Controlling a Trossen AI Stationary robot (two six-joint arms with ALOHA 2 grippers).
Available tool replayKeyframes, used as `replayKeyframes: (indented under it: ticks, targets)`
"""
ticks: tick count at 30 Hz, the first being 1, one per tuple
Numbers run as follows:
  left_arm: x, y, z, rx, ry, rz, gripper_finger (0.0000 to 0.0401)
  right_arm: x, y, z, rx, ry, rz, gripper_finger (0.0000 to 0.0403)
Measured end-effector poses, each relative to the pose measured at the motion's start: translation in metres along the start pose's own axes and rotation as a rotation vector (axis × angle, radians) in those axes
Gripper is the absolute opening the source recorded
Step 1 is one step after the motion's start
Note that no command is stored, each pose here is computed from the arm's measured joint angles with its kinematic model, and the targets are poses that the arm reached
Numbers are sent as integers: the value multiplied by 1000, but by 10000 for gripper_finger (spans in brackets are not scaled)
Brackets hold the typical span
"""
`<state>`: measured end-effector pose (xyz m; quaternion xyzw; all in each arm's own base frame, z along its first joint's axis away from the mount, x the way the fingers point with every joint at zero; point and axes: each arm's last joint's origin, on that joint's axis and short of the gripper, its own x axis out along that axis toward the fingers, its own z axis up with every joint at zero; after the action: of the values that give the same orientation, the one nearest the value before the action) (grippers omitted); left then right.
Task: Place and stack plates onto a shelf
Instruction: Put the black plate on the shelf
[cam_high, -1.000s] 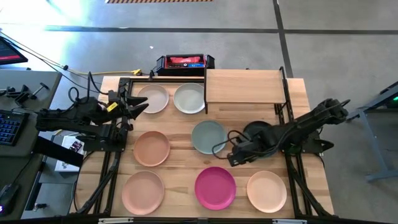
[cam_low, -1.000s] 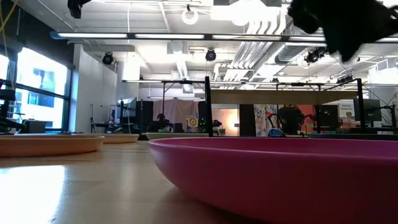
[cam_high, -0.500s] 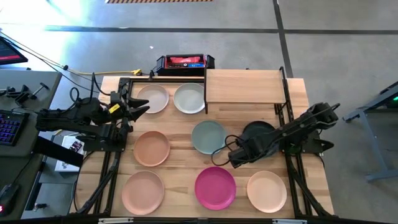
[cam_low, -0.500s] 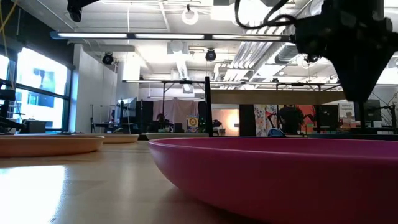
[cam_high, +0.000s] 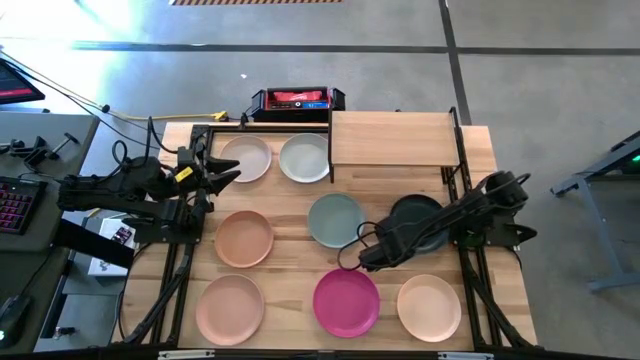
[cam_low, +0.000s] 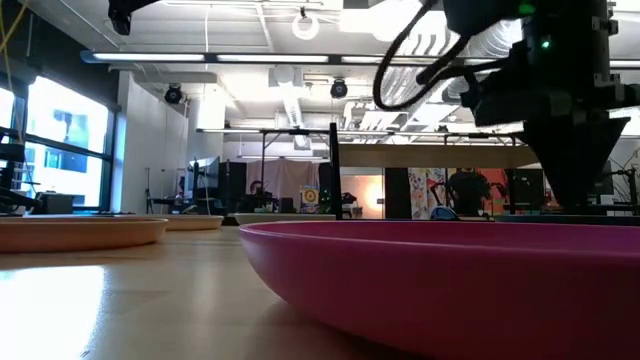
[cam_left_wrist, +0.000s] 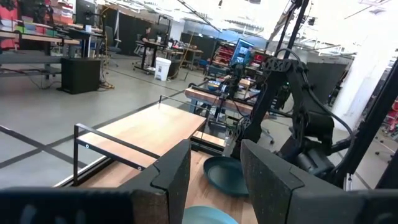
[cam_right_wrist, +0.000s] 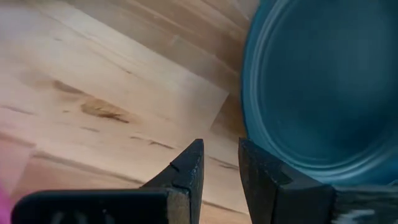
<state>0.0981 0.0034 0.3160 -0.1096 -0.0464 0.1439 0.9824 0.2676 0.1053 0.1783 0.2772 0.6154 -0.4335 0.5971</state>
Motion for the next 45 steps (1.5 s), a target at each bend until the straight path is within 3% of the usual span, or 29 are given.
replayKeyframes:
  ticks: [9, 30, 45]
  targets:
    - [0, 0, 0, 1, 1, 0, 131, 9, -5, 1, 13, -1, -52, 78]
    - [0, 0, 0, 1, 1, 0, 131, 11, -6, 20, -12, -69, -52, 78]
    - [0, 0, 0, 1, 1, 0, 131, 38, 6, 17, -24, -1, -135, 78]
